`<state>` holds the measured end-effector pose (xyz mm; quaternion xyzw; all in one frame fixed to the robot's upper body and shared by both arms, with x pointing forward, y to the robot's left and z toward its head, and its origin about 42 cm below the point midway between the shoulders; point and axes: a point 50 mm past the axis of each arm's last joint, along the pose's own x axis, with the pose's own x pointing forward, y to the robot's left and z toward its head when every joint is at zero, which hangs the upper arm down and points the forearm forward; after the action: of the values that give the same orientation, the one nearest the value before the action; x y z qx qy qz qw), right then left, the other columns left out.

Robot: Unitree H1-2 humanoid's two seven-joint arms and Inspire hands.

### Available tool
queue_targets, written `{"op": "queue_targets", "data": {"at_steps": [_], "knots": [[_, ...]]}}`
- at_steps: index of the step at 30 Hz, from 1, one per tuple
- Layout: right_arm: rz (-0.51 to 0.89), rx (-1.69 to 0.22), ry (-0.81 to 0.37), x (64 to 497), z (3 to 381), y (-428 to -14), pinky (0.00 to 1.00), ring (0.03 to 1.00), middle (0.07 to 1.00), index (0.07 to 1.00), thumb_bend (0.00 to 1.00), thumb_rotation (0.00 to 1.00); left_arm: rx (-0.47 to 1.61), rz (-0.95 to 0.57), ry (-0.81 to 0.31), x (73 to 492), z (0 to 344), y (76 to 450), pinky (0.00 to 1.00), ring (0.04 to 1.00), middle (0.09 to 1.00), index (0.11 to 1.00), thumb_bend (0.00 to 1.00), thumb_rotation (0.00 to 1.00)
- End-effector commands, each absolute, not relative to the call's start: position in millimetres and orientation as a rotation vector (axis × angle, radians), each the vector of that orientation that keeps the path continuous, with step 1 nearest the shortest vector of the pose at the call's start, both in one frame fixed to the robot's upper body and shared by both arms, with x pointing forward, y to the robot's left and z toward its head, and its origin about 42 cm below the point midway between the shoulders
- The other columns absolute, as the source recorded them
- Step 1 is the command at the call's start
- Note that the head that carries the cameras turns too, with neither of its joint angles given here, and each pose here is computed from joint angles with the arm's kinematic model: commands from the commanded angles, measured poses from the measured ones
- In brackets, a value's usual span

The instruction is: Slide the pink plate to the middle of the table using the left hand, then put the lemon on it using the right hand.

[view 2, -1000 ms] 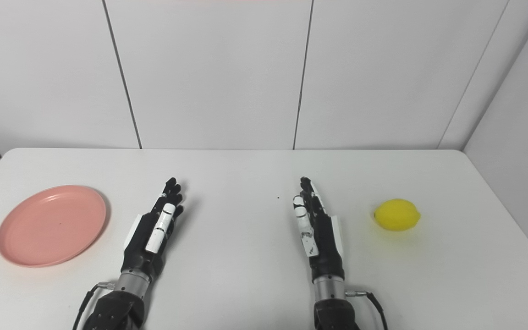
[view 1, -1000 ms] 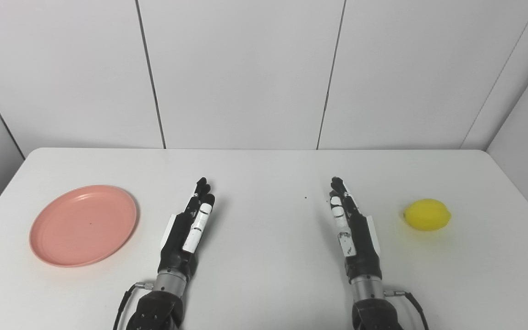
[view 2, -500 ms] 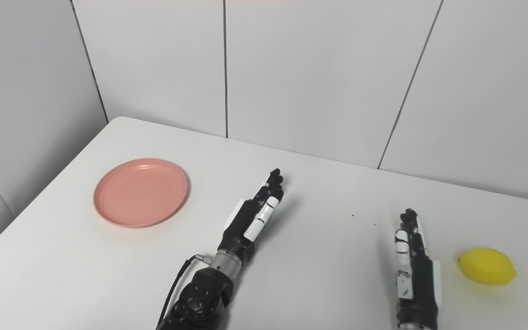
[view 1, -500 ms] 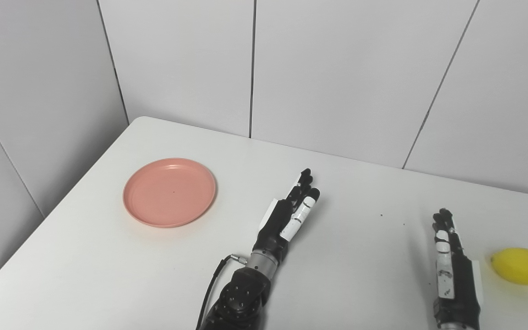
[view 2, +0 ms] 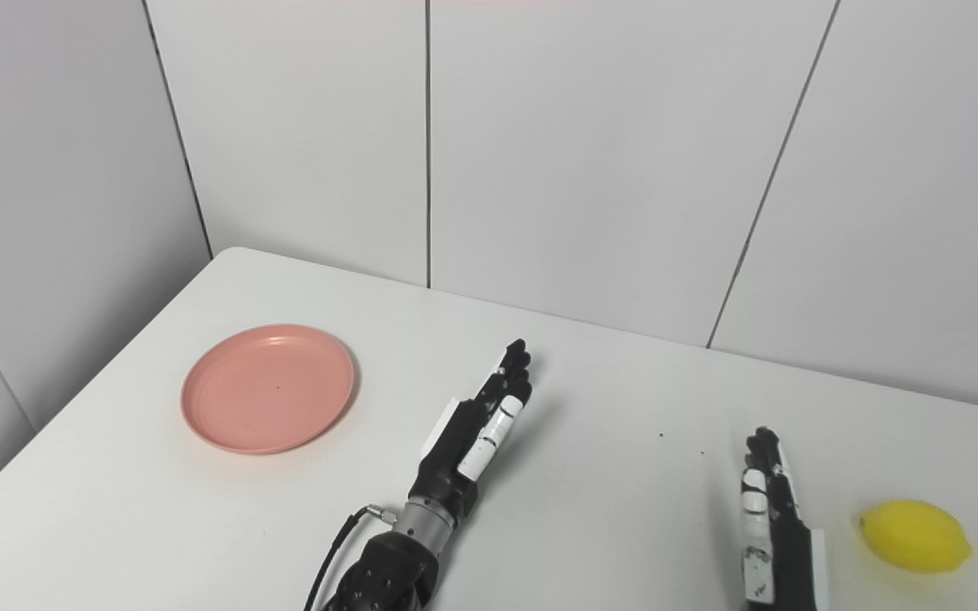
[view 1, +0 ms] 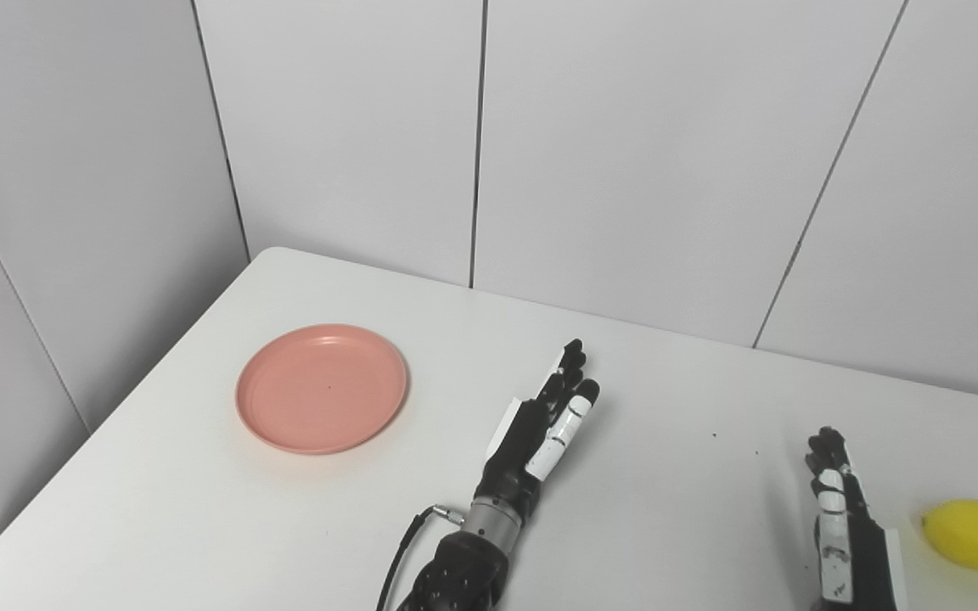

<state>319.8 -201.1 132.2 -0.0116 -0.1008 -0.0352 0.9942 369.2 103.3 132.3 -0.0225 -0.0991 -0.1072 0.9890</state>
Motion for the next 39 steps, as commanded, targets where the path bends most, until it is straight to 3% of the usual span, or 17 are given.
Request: {"op": "queue_targets", "data": {"at_steps": [1, 6, 12, 17, 29, 34, 39], "knots": [[-0.067, -0.014, -0.291, 322.2, 148.9, -198.7, 1.0, 0.945, 0.926, 0.912, 0.48, 0.99, -0.033, -0.2, -0.237, 367.2, 136.8, 113.8, 1.0, 1.0, 1.0, 0.986, 0.52, 0.87], [-0.042, -0.009, -0.29, 322.4, 147.3, -196.8, 1.0, 0.968, 0.958, 0.955, 0.39, 1.0, -0.015, -0.17, -0.272, 368.2, 151.1, 129.7, 1.0, 0.998, 0.97, 0.958, 0.61, 0.93], [-0.036, -0.017, -0.292, 321.9, 149.9, -194.0, 1.0, 0.977, 0.964, 0.962, 0.36, 1.0, -0.041, -0.131, -0.324, 368.6, 175.6, 156.9, 0.96, 0.967, 0.953, 0.933, 0.62, 0.91], [-0.041, -0.025, -0.291, 321.4, 150.4, -194.6, 1.0, 0.975, 0.964, 0.957, 0.39, 1.0, 0.006, -0.1, -0.35, 370.6, 191.0, 183.0, 0.94, 0.931, 0.919, 0.903, 0.67, 1.0], [-0.051, -0.062, -0.304, 324.7, 153.4, -199.3, 1.0, 0.967, 0.955, 0.946, 0.39, 1.0, 0.053, 0.008, -0.427, 375.7, 216.8, 230.7, 0.88, 0.889, 0.892, 0.89, 0.64, 1.0], [-0.071, -0.079, -0.303, 327.6, 152.5, -203.5, 1.0, 0.951, 0.927, 0.931, 0.41, 1.0, 0.106, 0.072, -0.415, 379.6, 217.7, 252.5, 0.94, 0.909, 0.898, 0.888, 0.65, 1.0], [-0.077, -0.105, -0.293, 328.4, 154.0, -206.8, 1.0, 0.953, 0.92, 0.925, 0.43, 1.0, 0.109, 0.151, -0.418, 386.8, 216.8, 285.5, 0.92, 0.909, 0.9, 0.89, 0.65, 1.0]]}}
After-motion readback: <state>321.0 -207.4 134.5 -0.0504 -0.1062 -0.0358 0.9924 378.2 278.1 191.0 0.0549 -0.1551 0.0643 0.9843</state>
